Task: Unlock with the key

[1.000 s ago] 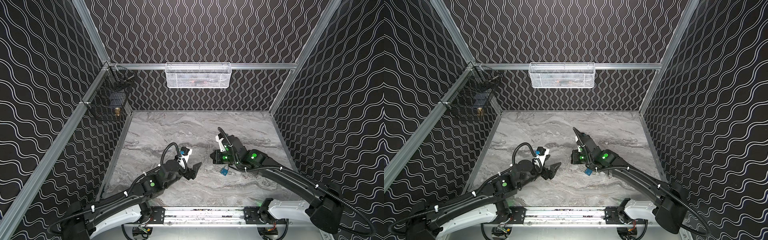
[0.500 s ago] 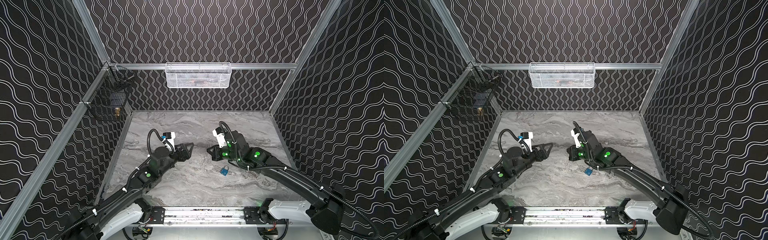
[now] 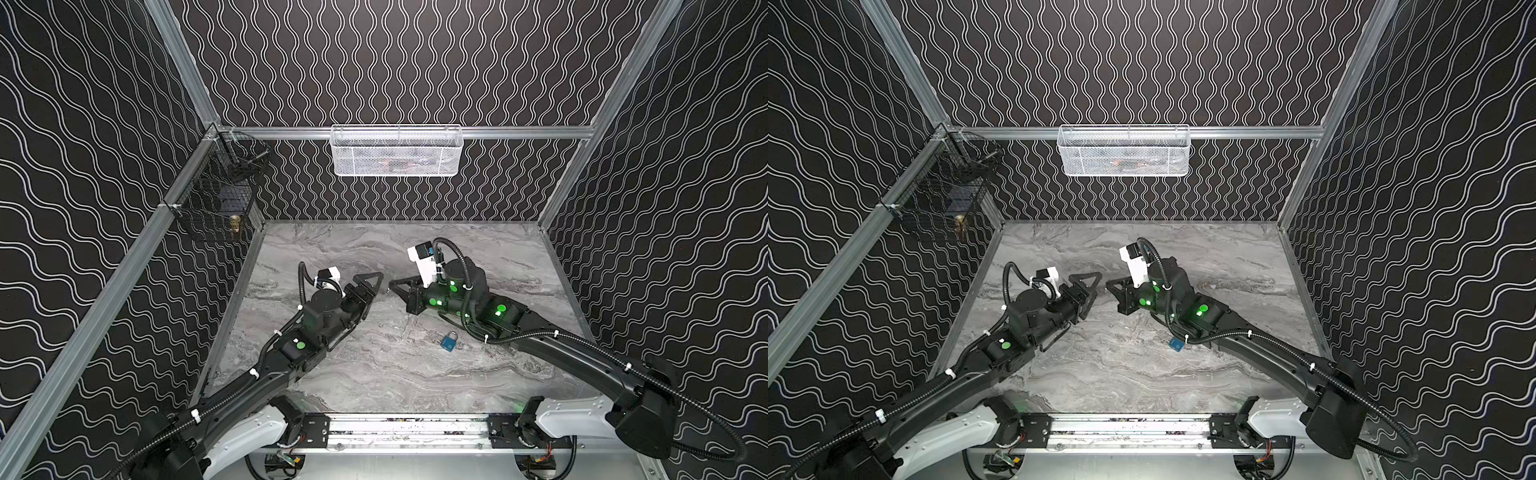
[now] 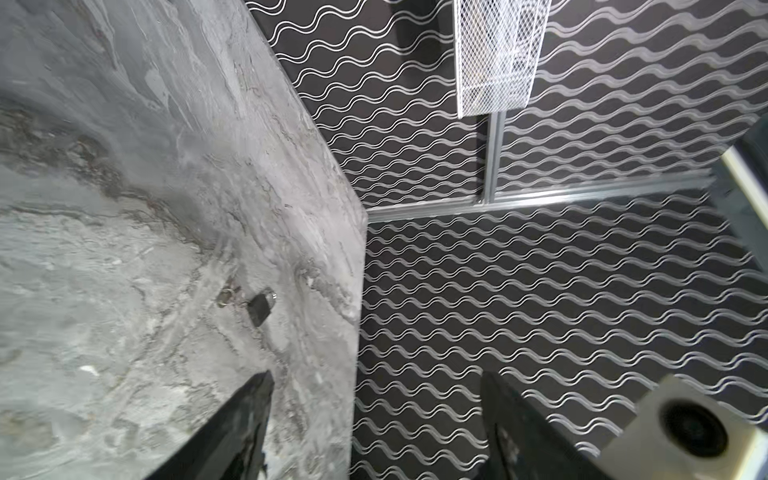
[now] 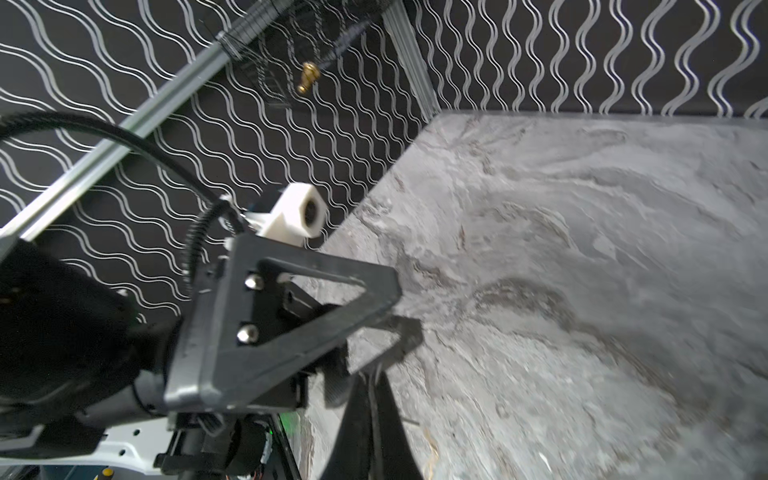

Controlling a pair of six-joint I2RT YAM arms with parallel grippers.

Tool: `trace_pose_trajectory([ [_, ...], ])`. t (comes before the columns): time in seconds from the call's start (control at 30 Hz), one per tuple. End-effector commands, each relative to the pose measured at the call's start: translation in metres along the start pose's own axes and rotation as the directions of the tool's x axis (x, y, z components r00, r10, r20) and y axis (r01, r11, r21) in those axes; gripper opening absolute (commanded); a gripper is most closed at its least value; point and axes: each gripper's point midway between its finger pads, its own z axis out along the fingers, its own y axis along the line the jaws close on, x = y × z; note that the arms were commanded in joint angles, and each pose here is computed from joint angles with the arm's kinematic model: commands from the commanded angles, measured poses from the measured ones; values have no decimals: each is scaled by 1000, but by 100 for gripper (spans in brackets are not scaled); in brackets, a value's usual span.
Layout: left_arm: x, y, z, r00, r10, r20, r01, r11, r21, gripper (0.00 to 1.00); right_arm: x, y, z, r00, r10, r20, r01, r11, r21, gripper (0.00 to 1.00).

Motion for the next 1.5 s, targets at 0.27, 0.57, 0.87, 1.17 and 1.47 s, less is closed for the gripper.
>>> trace_pose_trajectory([
  [0.27,-5,-31,-3,983,-181,5,179,974,138,82,-14,33,12,994,-30,102,47,985,-164,0],
  [0.57,1,-41,-10,975,-224,-2,221,958,180,83,-11,42,17,992,-24,126,48,980,-195,0],
  [0.87,-5,-38,-16,970,-241,30,231,954,190,78,-8,41,14,991,-28,134,54,979,-194,0],
  [1.17,-11,-32,-23,970,-235,70,220,961,170,68,5,32,10,992,-32,124,53,984,-172,0],
  [1.47,-12,-27,-24,968,-240,80,226,962,154,58,-1,30,7,988,-42,150,64,987,-147,0],
])
